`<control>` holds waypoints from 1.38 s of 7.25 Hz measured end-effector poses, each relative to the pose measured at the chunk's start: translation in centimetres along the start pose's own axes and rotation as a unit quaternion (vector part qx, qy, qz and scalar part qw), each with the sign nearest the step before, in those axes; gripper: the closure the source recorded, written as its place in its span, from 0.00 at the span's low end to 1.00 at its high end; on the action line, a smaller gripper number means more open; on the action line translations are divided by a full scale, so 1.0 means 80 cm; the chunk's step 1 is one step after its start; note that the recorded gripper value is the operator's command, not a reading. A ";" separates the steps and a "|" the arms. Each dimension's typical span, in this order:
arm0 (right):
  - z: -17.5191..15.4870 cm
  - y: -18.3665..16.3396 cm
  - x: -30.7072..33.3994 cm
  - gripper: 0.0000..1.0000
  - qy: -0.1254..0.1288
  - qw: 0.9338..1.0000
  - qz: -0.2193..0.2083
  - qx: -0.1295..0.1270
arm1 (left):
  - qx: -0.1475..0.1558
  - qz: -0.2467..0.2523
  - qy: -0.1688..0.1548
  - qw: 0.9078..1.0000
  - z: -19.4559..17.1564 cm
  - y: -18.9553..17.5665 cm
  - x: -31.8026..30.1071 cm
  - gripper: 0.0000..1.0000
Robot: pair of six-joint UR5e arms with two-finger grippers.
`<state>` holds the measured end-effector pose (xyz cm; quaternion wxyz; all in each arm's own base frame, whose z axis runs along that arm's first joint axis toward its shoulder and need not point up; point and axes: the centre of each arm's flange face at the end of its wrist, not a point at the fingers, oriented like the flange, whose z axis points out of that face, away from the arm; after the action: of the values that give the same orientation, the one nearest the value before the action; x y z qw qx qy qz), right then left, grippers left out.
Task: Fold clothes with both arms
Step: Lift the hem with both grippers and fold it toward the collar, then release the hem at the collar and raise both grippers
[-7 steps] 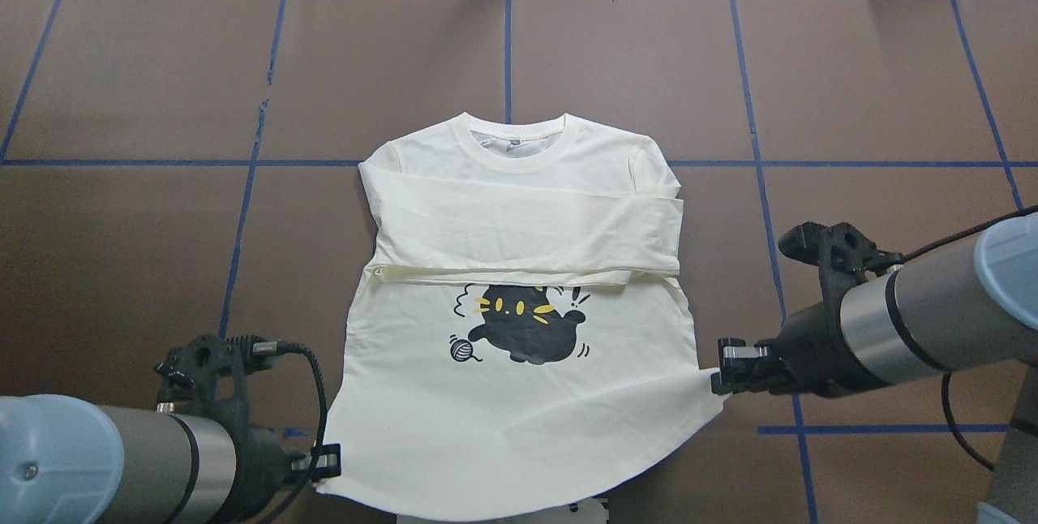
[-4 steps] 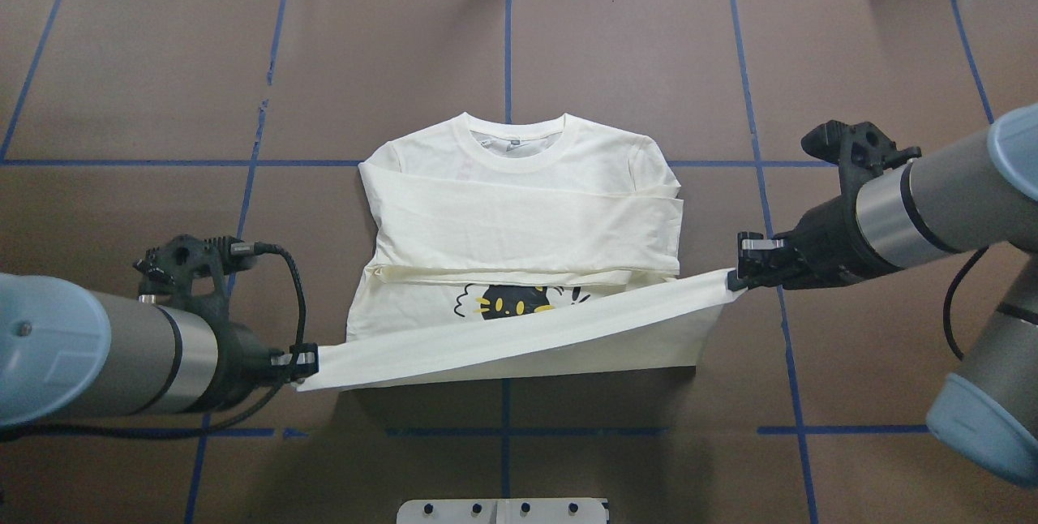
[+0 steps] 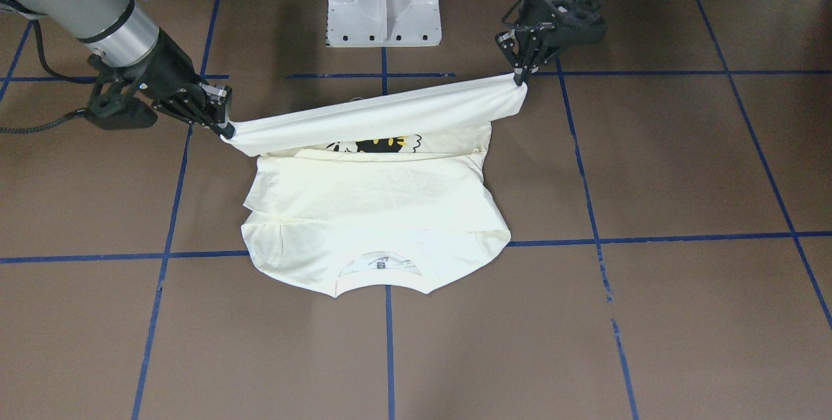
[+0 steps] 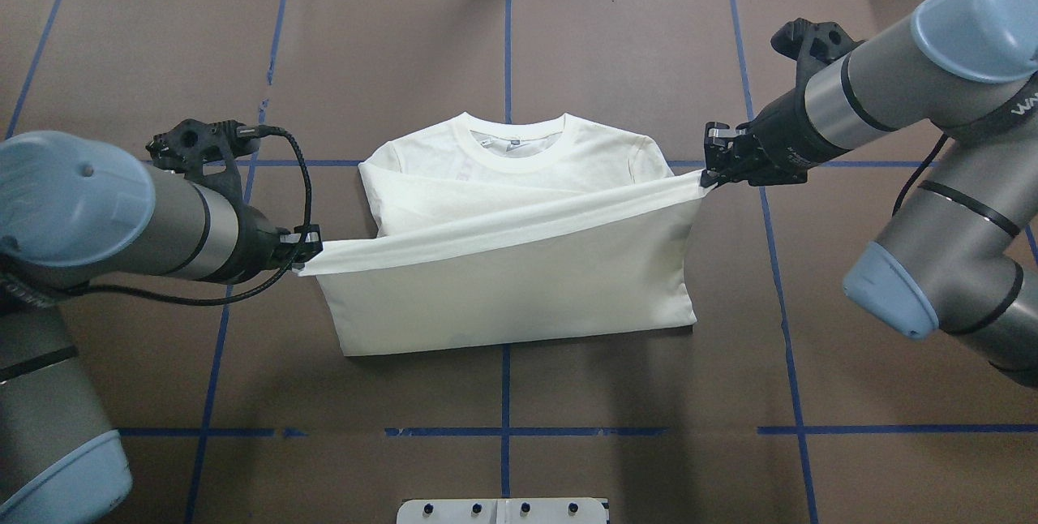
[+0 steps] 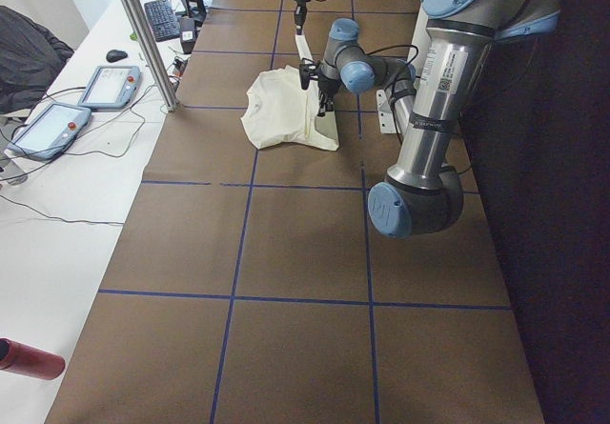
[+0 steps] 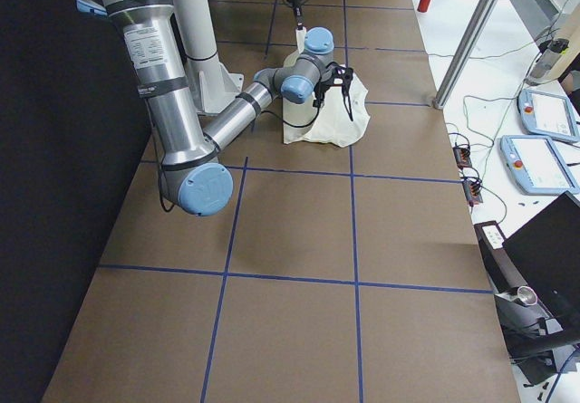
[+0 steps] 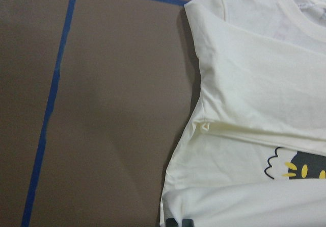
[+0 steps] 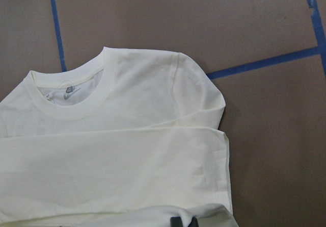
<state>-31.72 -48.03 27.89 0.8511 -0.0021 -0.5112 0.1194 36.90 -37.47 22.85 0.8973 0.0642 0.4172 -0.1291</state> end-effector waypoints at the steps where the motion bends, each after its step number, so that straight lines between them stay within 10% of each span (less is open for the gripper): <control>1: 0.012 -0.029 -0.010 1.00 0.006 1.000 0.008 0.007 | 0.011 -0.008 -0.008 1.000 0.018 -0.030 0.015 1.00; 10: 0.115 -0.148 -0.042 1.00 0.071 0.996 0.062 0.003 | 0.066 -0.031 0.004 0.997 0.174 -0.184 0.042 1.00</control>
<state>-38.87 -61.35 30.83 0.8760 -0.0393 -0.4483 0.1734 45.01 -55.33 29.12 0.8849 0.1109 0.4133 -0.1837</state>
